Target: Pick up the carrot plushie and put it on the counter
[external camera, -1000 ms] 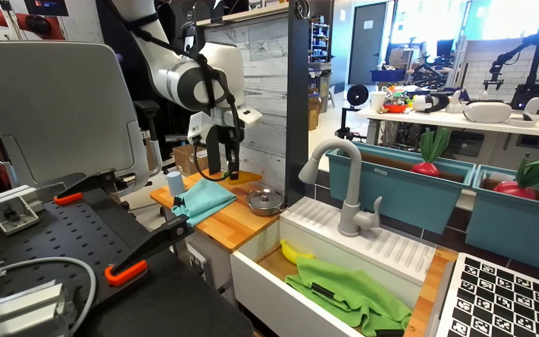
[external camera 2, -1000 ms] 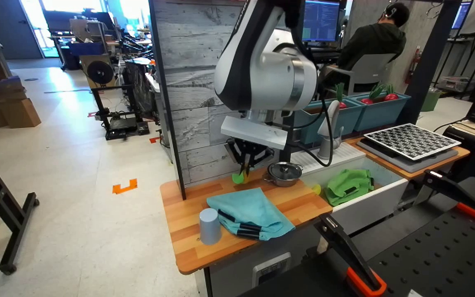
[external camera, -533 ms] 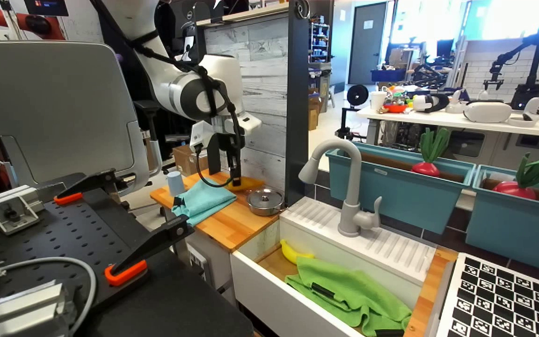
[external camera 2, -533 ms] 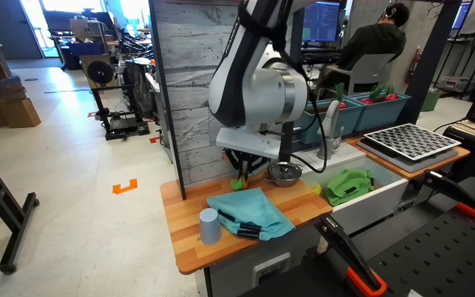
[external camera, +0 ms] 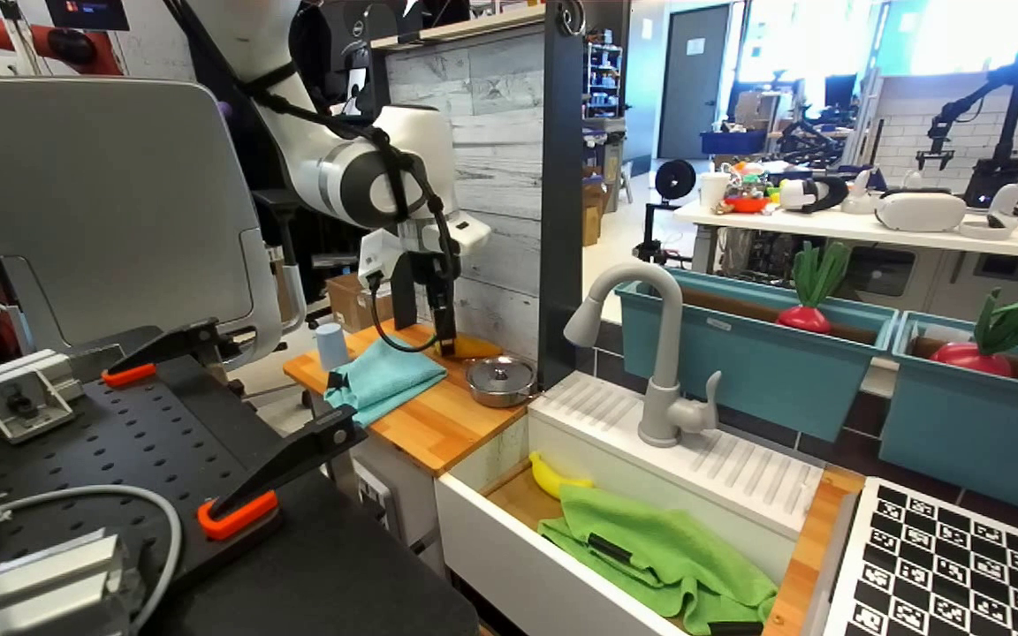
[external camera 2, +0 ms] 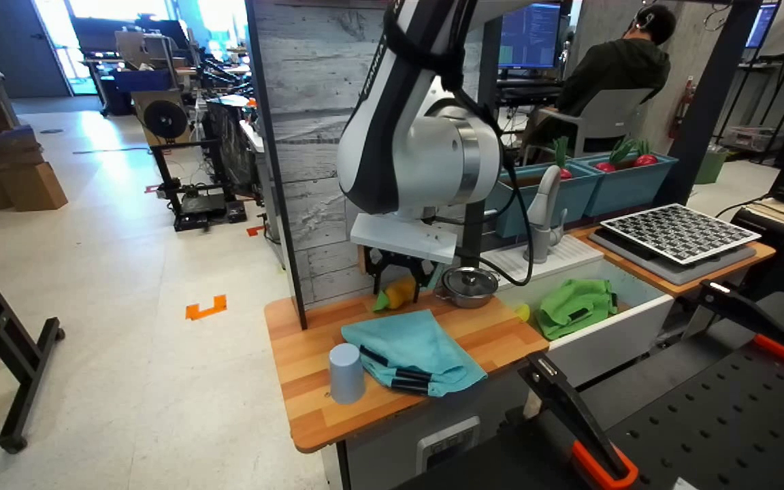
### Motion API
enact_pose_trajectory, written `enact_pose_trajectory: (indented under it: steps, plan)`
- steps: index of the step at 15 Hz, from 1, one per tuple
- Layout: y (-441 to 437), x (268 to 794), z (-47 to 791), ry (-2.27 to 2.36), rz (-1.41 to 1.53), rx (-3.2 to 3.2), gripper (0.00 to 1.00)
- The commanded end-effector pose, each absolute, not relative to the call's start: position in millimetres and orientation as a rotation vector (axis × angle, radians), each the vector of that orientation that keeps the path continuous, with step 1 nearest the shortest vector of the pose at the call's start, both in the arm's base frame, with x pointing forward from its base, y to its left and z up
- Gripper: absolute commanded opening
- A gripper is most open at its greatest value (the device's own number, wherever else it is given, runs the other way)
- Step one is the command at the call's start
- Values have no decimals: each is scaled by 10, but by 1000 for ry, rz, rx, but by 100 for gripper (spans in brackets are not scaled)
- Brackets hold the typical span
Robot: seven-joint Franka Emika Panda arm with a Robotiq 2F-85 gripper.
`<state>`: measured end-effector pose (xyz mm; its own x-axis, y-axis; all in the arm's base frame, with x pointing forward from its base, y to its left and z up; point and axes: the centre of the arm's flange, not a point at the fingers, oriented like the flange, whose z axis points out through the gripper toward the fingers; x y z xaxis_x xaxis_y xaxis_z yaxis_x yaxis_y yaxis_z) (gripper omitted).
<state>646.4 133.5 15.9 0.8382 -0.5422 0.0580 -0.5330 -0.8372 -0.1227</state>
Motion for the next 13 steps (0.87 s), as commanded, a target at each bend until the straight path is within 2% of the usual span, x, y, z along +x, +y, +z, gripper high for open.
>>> enact_pose_trajectory:
  steps: [1,7,8,13]
  plan:
    - [1332,6291,524,768,-204,-2921,100]
    - [1431,5768,1099,369,-171,-2975,100]
    - [1489,6153,752,511,-178,-2960,100]
    - [1533,5905,976,396,-153,-2982,100]
